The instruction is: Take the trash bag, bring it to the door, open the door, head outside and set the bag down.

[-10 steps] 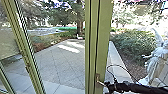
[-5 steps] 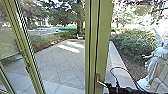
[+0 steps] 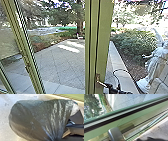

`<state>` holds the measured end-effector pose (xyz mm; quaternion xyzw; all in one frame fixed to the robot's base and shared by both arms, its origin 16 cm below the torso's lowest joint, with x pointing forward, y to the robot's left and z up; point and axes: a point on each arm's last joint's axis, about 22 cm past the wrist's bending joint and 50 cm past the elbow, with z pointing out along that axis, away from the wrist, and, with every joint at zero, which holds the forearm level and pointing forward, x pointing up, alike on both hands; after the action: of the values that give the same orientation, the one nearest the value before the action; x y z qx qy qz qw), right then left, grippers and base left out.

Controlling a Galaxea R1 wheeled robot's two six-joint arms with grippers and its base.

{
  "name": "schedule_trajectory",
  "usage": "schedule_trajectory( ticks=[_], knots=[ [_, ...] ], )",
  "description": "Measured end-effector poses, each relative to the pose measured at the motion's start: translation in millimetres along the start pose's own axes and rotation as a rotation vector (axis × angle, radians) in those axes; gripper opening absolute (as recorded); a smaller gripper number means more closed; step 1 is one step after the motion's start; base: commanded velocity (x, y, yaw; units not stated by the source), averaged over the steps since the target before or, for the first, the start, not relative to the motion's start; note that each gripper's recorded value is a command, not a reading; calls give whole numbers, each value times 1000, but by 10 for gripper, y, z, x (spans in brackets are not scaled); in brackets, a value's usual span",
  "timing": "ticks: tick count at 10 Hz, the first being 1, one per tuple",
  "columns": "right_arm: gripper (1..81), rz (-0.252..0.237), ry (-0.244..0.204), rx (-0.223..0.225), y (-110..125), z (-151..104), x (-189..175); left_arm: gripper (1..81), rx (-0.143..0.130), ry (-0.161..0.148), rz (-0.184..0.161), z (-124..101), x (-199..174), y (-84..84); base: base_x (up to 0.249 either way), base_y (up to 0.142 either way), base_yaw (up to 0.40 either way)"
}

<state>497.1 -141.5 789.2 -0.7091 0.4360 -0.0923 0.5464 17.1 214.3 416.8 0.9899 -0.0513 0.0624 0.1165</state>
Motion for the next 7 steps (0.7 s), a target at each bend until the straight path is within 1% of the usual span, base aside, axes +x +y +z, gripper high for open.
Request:
schedule_trajectory(
  ticks=[4,5,7],
  knots=[
    [811,-14,1,-4,7,-10,15,10,-2,-1,0,4,-1,19,0,0,0],
    [811,-29,5,-31,13,-12,40,10,-2,0,0,5,5,21,0,0,0],
    [811,-77,13,-122,47,-40,79,10,-2,-1,0,4,0,19,0,0,0]
  ],
)
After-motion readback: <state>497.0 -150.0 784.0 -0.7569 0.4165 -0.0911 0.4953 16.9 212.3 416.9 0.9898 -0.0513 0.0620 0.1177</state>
